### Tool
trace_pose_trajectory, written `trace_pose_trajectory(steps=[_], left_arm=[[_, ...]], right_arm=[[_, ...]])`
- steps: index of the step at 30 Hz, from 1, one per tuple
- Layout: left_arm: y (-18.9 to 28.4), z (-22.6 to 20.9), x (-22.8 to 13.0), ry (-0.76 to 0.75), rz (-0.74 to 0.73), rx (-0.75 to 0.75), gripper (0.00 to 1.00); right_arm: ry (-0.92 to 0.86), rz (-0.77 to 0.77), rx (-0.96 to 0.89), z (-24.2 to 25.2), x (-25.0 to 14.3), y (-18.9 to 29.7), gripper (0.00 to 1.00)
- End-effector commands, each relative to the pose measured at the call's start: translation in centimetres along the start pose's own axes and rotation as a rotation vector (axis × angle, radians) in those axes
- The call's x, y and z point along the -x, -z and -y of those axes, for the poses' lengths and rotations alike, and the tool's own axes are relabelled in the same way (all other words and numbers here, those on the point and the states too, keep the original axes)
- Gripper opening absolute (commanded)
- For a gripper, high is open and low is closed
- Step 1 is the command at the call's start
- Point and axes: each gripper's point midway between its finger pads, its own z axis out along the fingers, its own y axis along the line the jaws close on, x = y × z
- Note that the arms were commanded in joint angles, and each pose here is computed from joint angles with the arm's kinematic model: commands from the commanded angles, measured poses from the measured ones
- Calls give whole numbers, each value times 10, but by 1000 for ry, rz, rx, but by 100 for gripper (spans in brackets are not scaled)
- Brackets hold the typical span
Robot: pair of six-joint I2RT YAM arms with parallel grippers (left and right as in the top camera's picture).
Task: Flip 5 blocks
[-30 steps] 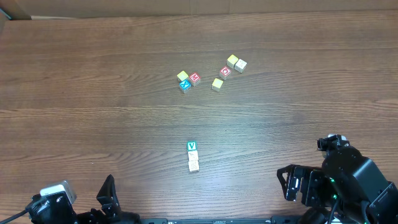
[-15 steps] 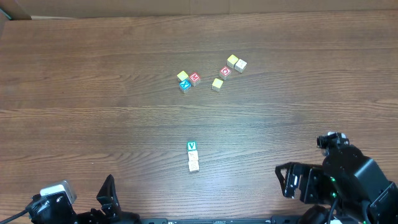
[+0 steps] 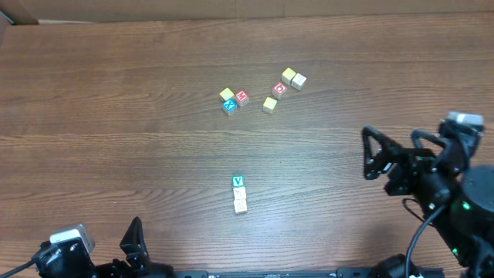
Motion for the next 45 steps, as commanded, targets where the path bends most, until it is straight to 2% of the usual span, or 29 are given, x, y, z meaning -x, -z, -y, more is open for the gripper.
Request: trace_pose_trajectory(steps=[1,10,22,39,45], left_arm=[[5,1,3,-10,18,-12,100],[5,1,3,-11,17,-12,100],[5,1,3,-11,17,-12,100],[5,1,3,-11,17,-12,100],[5,1,3,-11,17,-12,100]], right_arm=[[124,87,59,4,-2,8,100],[119,239,48,46,-49,-2,100],[123,365,69,83,-98,-50,100],[212,441,106,102,-137,-83,100],[246,419,99,103,-143,-86,100]])
